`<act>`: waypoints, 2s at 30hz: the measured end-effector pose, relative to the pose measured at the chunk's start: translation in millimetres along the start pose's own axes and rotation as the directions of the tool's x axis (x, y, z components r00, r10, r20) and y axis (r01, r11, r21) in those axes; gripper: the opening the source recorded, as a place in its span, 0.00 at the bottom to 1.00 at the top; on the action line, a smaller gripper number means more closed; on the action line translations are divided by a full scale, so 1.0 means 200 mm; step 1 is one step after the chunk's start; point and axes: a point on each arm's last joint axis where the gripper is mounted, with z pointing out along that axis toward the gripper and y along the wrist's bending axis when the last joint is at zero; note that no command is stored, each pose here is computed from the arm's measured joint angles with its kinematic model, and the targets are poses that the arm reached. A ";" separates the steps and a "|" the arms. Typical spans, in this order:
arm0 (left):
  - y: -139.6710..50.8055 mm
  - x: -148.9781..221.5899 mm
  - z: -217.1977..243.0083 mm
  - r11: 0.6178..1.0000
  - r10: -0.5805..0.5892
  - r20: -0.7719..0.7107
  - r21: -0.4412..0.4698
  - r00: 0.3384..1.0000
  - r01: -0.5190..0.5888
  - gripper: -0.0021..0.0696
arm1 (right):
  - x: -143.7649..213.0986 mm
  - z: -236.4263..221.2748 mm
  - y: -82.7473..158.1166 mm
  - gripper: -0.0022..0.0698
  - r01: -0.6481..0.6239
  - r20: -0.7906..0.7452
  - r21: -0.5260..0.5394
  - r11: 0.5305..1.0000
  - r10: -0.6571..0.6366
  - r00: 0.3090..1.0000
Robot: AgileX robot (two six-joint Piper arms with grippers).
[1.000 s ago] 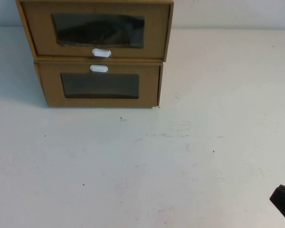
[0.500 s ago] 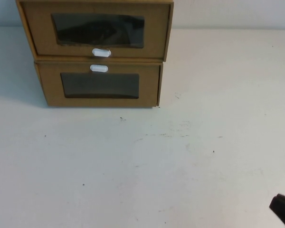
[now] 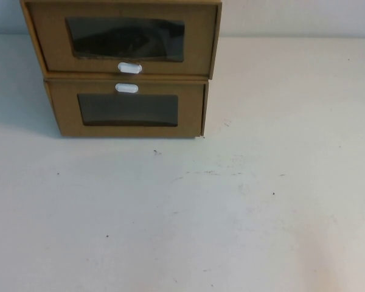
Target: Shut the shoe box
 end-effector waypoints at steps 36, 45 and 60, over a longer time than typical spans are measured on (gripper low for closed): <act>0.00 0.00 0.00 1.000 0.000 0.000 0.000 1.000 0.000 0.03 | 0.12 -0.02 0.01 0.01 0.125 -0.252 -0.066 0.990 -0.138 0.958; 0.01 0.00 0.00 0.993 0.114 0.003 -0.016 0.993 -0.114 0.03 | 0.12 -0.02 0.01 0.01 0.125 -0.252 -0.066 0.990 -0.138 0.958; 0.05 0.13 -0.03 0.987 0.110 -0.289 -0.080 0.951 -0.139 0.03 | 0.12 -0.02 0.01 0.01 0.125 -0.251 -0.066 0.990 -0.138 0.958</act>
